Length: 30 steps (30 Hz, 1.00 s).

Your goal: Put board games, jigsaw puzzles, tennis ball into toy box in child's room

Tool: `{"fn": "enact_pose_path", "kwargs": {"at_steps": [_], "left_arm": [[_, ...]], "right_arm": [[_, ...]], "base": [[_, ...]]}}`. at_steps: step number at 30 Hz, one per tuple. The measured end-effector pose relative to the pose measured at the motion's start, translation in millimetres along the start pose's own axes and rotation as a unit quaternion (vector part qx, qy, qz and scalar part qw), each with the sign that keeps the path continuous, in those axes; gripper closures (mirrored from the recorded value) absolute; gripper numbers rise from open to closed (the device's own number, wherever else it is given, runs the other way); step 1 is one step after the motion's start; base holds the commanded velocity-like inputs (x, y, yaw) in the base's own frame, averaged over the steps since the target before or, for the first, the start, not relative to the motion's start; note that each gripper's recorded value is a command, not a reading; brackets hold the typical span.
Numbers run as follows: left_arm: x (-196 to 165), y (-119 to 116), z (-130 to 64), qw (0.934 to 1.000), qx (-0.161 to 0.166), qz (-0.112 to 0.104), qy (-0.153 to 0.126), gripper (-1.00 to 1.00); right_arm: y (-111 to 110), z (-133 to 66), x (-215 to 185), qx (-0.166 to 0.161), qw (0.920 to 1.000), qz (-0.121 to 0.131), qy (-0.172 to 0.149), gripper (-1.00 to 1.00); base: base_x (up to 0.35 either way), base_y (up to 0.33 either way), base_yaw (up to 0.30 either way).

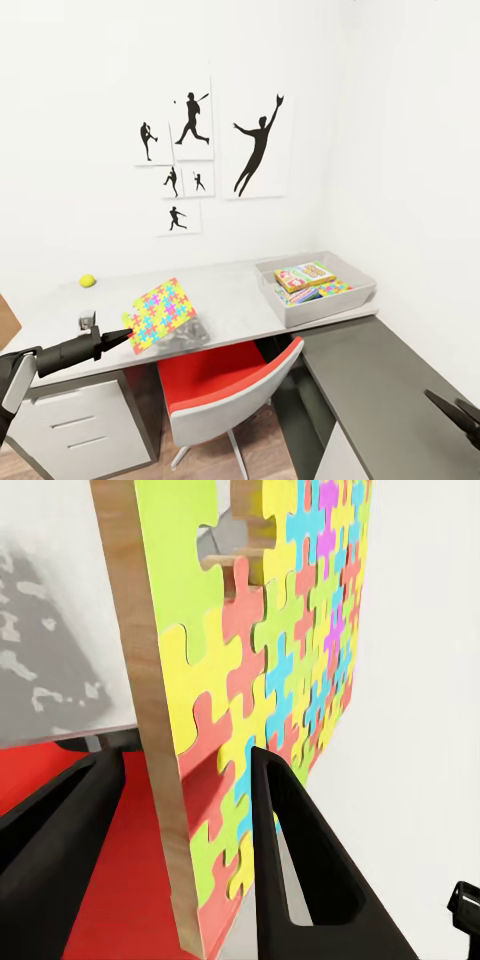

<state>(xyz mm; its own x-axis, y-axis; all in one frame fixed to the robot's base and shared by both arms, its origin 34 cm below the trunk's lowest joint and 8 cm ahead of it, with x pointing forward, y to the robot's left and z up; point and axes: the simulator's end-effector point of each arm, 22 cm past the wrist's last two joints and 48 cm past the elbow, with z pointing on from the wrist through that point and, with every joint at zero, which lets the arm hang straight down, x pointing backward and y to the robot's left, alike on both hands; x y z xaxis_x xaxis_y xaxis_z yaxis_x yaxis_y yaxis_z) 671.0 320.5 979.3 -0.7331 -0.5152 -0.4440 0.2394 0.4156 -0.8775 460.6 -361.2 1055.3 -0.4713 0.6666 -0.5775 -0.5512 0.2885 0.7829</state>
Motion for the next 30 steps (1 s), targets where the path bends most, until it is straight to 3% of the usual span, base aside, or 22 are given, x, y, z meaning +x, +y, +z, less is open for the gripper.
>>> {"fn": "enact_pose_path", "kwargs": {"at_steps": [9,19,30], "left_arm": [[-7,-14,-5.8,1.0,0.0,0.004,-0.001,1.0],[-12,-36,-10.0,0.9997,0.024,0.005,-0.001,1.0],[-20,-52,-18.2,0.9997,0.024,0.009,-0.003,1.0]], "right_arm": [[12,-0.3,-6,-0.005,1.0,0.0,-0.003,-1.0],[21,2.2,-11,-0.001,1.0,-0.002,0.002,-1.0],[35,5.4,-14,-0.006,0.9999,0.004,-0.011,-1.0]], "base": [[0.0,0.0,-0.033],[-0.004,0.001,-0.005],[-0.172,0.144,-0.192]]}}
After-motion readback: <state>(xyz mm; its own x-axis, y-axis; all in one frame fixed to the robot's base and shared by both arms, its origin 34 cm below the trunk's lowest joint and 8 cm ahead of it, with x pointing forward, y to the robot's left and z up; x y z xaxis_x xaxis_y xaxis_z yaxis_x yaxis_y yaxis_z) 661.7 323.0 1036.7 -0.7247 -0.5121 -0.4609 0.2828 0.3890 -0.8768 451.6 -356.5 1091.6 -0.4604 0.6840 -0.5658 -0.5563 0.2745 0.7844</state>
